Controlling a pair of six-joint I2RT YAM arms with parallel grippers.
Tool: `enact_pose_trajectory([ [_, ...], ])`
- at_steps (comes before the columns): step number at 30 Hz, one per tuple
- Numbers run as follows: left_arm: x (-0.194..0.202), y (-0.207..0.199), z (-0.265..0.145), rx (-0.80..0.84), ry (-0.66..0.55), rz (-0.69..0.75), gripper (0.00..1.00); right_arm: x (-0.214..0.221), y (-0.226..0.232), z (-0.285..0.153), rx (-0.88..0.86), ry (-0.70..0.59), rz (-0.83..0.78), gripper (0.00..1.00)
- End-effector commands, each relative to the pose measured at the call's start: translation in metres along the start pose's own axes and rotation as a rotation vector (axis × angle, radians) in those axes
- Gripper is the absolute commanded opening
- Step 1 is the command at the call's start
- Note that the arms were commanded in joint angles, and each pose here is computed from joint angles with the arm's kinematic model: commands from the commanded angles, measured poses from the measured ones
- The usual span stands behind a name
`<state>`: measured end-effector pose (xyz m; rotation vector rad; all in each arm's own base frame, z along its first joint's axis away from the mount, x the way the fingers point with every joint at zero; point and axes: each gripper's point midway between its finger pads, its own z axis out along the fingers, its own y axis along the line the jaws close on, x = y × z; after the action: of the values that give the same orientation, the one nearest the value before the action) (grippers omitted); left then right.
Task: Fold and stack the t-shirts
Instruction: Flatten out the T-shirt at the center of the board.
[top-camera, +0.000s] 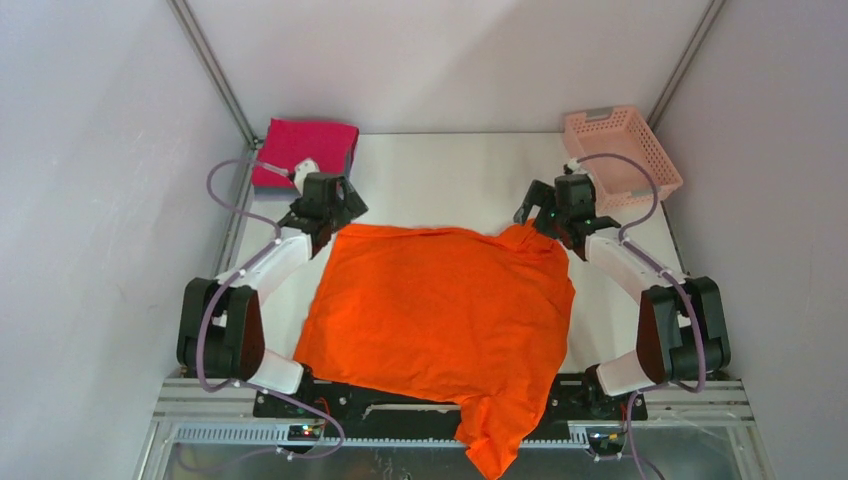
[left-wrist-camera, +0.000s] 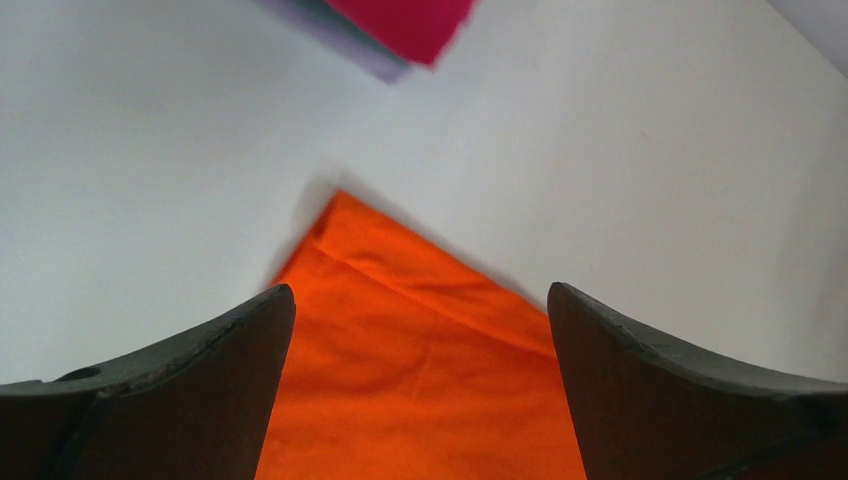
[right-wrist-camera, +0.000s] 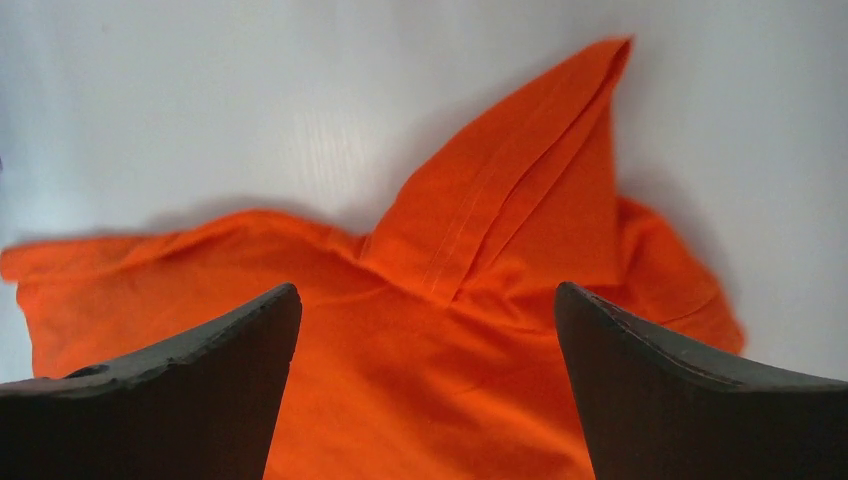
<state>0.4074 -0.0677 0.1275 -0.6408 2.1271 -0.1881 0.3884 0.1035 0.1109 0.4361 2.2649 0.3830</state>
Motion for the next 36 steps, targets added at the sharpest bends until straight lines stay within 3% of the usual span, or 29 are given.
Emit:
enact_pose_trajectory([
  [1,0.054,-0.014,-0.004,0.152,0.140,0.048,1.00,0.029,0.027,0.007,-0.102,0.076,0.024,1.00],
  [13,0.099,0.014,0.016,0.093,0.235,0.062,1.00,0.059,0.039,0.058,-0.174,0.147,0.070,0.98],
  [19,0.096,0.021,0.019,0.057,0.222,0.076,1.00,0.036,0.069,0.080,-0.264,0.106,0.072,0.98],
  [30,0.087,0.023,0.018,0.029,0.200,0.086,1.00,-0.014,0.176,0.114,-0.419,0.049,0.073,0.98],
  [36,0.066,0.014,0.009,0.052,0.147,0.084,1.00,-0.025,0.168,0.088,-0.308,0.042,-0.043,0.98],
])
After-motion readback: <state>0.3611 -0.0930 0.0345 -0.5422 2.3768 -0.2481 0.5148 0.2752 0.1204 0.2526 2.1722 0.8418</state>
